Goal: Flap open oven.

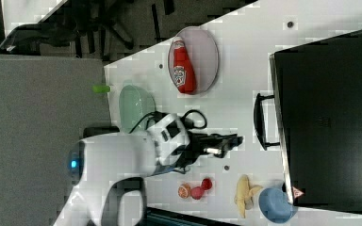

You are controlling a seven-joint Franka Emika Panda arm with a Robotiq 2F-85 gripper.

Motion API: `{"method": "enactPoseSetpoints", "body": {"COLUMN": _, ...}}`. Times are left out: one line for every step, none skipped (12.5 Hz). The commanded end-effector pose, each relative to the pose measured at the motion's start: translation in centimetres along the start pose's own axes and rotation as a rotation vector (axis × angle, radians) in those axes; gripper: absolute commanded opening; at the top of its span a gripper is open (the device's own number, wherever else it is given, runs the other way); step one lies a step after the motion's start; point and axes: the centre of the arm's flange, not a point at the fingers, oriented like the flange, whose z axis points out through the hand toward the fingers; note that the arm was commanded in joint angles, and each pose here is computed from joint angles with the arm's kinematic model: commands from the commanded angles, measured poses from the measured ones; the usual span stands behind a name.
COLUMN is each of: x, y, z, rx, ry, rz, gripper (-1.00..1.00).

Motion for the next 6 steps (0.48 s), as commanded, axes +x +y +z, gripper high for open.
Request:
{"method": "enactPoseSetpoints", "body": {"x": 1.0, "y": 1.4, "z": 1.6, "rx": -0.026, "ry": 0.055, "rz": -0.148, "gripper": -0.65}}
{"method": "enactPoseSetpoints", "body": {"x": 1.4, "y": 1.4, "z": 2.5, "rx": -0.035, "ry": 0.062, "rz": -0.148, "gripper": -0.65}}
{"method": "enactPoseSetpoints", "body": {"x": 1.6, "y": 1.6, "z": 3.4, "rx": -0.043, "ry": 0.064, "rz": -0.146, "gripper": -0.65}}
{"method": "enactPoseSetpoints", "body": {"x": 1.8, "y": 1.6, "z": 4.2, "rx": -0.047, "ry": 0.055, "rz": -0.147, "gripper": -0.65}}
{"method": "enactPoseSetpoints", "body": {"x": 1.9, "y": 1.4, "z": 5.0, "rx": -0.052, "ry": 0.051, "rz": -0.151, "gripper": -0.65}}
{"method": "enactPoseSetpoints", "body": {"x": 2.1, "y": 1.3, "z": 5.8, "rx": -0.057, "ry": 0.045, "rz": -0.154, "gripper": -0.65}}
